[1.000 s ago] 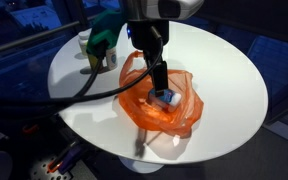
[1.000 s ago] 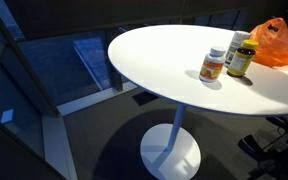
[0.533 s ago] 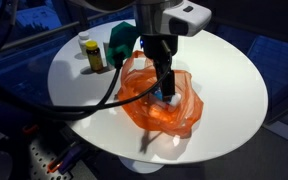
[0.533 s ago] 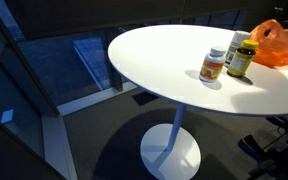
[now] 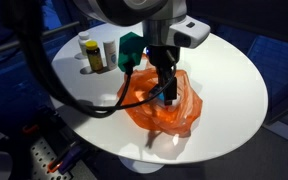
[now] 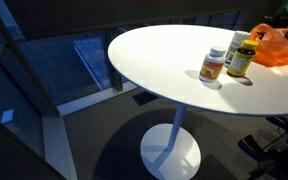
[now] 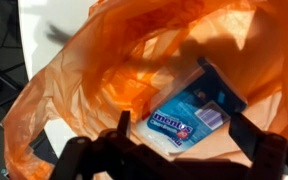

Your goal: Remove the blue bottle from the plastic bag and place it on the table

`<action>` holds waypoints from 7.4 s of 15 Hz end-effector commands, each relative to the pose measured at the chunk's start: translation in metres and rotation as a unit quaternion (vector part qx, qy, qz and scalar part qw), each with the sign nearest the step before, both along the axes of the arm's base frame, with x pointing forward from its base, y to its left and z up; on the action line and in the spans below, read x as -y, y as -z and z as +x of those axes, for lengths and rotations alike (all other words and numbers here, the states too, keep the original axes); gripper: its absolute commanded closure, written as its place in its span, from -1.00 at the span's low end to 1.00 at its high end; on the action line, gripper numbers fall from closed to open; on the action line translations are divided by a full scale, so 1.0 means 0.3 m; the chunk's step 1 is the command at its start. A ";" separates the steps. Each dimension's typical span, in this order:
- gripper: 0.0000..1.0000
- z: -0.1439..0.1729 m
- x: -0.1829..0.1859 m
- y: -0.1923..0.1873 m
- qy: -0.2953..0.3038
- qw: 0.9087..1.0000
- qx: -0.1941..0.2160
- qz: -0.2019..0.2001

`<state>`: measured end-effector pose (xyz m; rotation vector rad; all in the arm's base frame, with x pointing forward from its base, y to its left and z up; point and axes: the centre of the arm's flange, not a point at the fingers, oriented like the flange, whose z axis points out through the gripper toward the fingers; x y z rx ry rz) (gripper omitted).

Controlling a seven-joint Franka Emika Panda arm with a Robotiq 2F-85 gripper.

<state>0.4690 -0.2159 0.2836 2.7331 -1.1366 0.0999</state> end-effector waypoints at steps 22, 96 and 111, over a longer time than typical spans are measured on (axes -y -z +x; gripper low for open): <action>-1.00 0.057 -0.004 0.066 0.064 0.997 0.031 -0.004; -1.00 -0.052 -0.455 -0.200 -0.195 0.975 0.072 0.084; -1.00 -0.027 -0.401 -0.687 -0.213 0.970 0.007 0.118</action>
